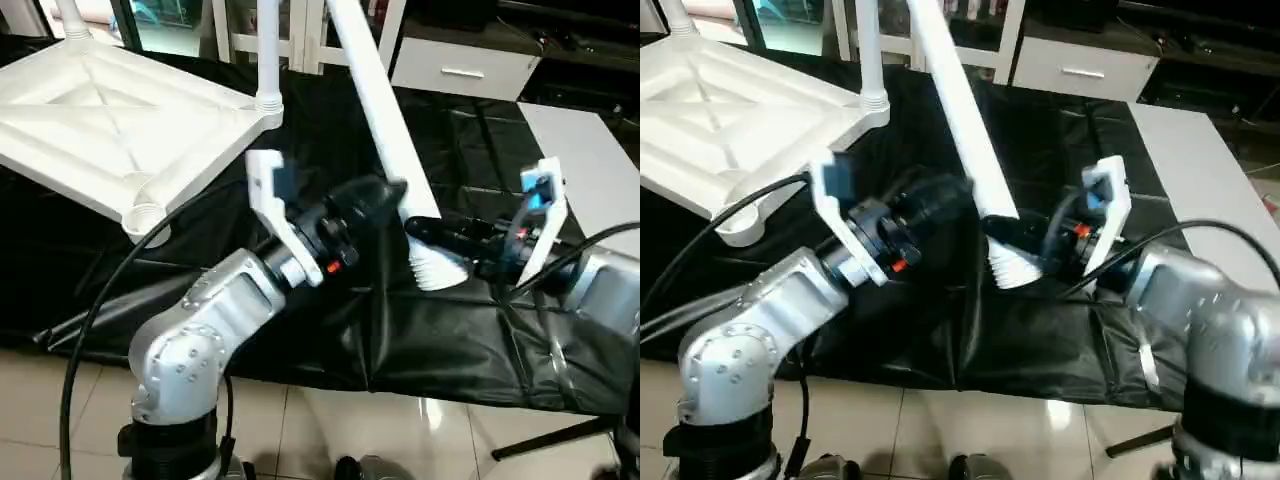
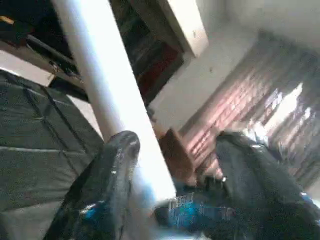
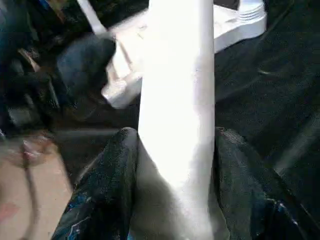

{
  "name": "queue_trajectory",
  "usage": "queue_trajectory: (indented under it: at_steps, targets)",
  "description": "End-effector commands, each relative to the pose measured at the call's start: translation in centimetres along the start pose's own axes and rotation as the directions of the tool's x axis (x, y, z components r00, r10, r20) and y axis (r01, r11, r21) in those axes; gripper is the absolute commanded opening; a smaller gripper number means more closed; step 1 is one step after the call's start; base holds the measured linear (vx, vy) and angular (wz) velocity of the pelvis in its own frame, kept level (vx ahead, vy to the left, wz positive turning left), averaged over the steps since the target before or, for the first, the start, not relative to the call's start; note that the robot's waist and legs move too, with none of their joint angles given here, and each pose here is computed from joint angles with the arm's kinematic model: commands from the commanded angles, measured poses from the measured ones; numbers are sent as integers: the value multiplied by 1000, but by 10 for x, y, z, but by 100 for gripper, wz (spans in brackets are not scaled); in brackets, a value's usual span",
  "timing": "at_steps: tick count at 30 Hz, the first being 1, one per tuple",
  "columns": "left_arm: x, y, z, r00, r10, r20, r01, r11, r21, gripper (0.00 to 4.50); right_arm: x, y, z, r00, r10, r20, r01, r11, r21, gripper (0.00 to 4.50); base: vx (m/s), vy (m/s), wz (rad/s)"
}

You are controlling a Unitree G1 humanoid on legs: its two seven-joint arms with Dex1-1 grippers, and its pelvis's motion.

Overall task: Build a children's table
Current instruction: Pick table leg

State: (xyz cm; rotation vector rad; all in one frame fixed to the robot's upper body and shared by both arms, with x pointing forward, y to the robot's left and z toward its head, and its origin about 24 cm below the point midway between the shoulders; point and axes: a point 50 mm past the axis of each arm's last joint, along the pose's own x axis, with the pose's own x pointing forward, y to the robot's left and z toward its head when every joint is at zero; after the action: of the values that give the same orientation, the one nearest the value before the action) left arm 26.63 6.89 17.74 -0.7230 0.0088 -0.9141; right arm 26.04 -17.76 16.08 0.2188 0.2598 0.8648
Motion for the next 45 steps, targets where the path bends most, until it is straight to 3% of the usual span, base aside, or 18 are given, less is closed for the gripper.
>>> queue_trajectory:
  at_steps: [1,5,8,11,16,17,21,22,25,28,31,32,38,45]
  targets:
    - [2,3,4,999,39,9,-39,999,-32,336,-1,9,7,999,26,41,-23,997,-72,188,0,0,0]
    - [4,10,11,995,93,48,-89,992,-88,352,-1,17,-5,998,47,-52,-53,991,-125,188,0,0,0]
    - [6,16,11,988,151,17,-149,984,-99,392,1,21,-6,999,32,-31,-37,986,-165,188,0,0,0]
    - [6,19,11,984,180,9,-177,977,-122,391,2,22,-7,1000,13,-23,-18,979,-205,188,0,0,0]
    - [9,16,15,986,166,16,-162,976,-144,390,3,26,-18,993,-6,-115,-30,950,-312,188,0,0,0]
    - [9,17,15,985,172,17,-168,975,-147,359,3,27,-20,991,-12,-132,-35,937,-347,188,0,0,0]
    - [9,18,16,984,175,17,-171,973,-153,348,5,26,-18,992,-39,-117,-8,926,-378,188,0,0,0]
    - [9,18,16,985,173,18,-168,974,-155,311,6,25,-18,992,-46,-115,-2,922,-387,188,0,0,0]
    - [9,17,16,985,171,17,-166,972,-164,305,9,23,-13,993,-84,-78,41,897,-439,188,0,0,0]
    - [9,19,16,980,200,19,-192,963,-191,263,12,26,-9,993,-108,-50,67,855,-514,188,0,0,0]
    - [10,21,16,977,211,11,-206,961,-184,245,13,28,-9,993,-113,-37,77,850,-522,188,0,0,0]
    - [9,21,15,977,213,14,-206,960,-190,221,13,29,-10,993,-111,-40,74,849,-523,188,0,0,0]
    - [9,19,16,980,199,22,-191,961,-201,185,13,31,-15,993,-93,-73,38,834,-550,188,0,0,0]
    - [10,18,17,979,199,34,-188,962,-199,179,15,33,-19,990,-91,-110,4,788,-615,187,0,0,0]
